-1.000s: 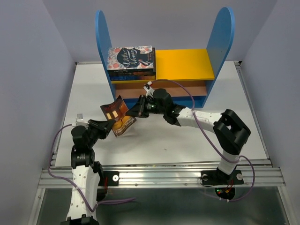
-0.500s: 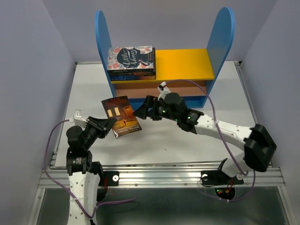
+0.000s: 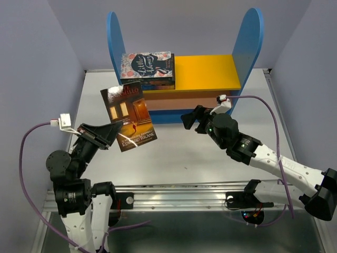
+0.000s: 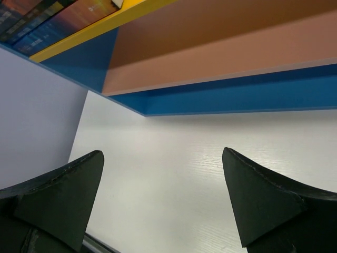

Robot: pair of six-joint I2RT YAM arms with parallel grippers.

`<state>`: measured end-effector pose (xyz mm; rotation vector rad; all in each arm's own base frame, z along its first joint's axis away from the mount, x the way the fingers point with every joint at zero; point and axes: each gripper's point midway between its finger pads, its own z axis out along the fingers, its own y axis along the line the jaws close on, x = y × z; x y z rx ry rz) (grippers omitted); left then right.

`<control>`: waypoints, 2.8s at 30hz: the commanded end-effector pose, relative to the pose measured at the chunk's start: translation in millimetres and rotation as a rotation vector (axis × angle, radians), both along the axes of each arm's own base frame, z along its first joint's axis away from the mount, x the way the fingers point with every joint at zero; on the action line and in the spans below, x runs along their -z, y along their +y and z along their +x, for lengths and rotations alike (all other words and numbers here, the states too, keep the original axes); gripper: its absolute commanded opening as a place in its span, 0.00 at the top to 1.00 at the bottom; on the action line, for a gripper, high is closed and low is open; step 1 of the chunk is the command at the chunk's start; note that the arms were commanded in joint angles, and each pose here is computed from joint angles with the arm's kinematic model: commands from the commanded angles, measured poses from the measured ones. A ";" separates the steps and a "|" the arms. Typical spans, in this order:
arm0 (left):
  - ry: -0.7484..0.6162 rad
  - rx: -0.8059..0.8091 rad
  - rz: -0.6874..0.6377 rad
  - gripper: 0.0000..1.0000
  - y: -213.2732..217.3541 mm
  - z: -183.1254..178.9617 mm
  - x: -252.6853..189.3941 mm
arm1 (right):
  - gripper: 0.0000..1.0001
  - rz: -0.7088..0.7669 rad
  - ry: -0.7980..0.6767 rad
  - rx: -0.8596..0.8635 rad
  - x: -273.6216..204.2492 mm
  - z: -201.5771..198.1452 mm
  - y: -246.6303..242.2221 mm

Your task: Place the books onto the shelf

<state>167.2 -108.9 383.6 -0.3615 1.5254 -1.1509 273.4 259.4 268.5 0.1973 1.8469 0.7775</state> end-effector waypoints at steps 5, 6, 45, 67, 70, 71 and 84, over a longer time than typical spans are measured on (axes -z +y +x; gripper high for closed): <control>-0.278 0.116 0.052 1.00 -15.2 -10.0 -77.5 | 0.00 -0.054 -0.032 0.076 -1.3 7.8 -15.7; -0.315 0.119 0.053 1.00 -15.3 -7.6 -85.3 | 0.00 -0.055 -0.037 0.076 -3.2 8.0 -16.1; -0.008 -0.410 -0.391 1.00 -50.9 193.0 -115.8 | 0.00 -0.088 -0.040 0.194 -9.6 10.2 -43.5; 0.169 -0.768 -0.551 1.00 -69.6 180.4 -70.5 | 0.00 -0.173 -0.093 0.196 -27.1 18.5 -44.0; 0.212 -0.804 -0.545 1.00 -72.6 185.5 -61.6 | 0.00 -0.195 -0.105 0.203 -35.3 20.6 -45.5; 0.223 -0.809 -0.528 1.00 -75.8 188.1 -57.1 | 0.00 -0.198 -0.106 0.201 -35.9 20.7 -45.1; 0.258 -0.746 -0.426 0.04 -83.9 184.4 -51.9 | 0.00 -0.296 -0.179 0.233 -73.4 40.0 -43.5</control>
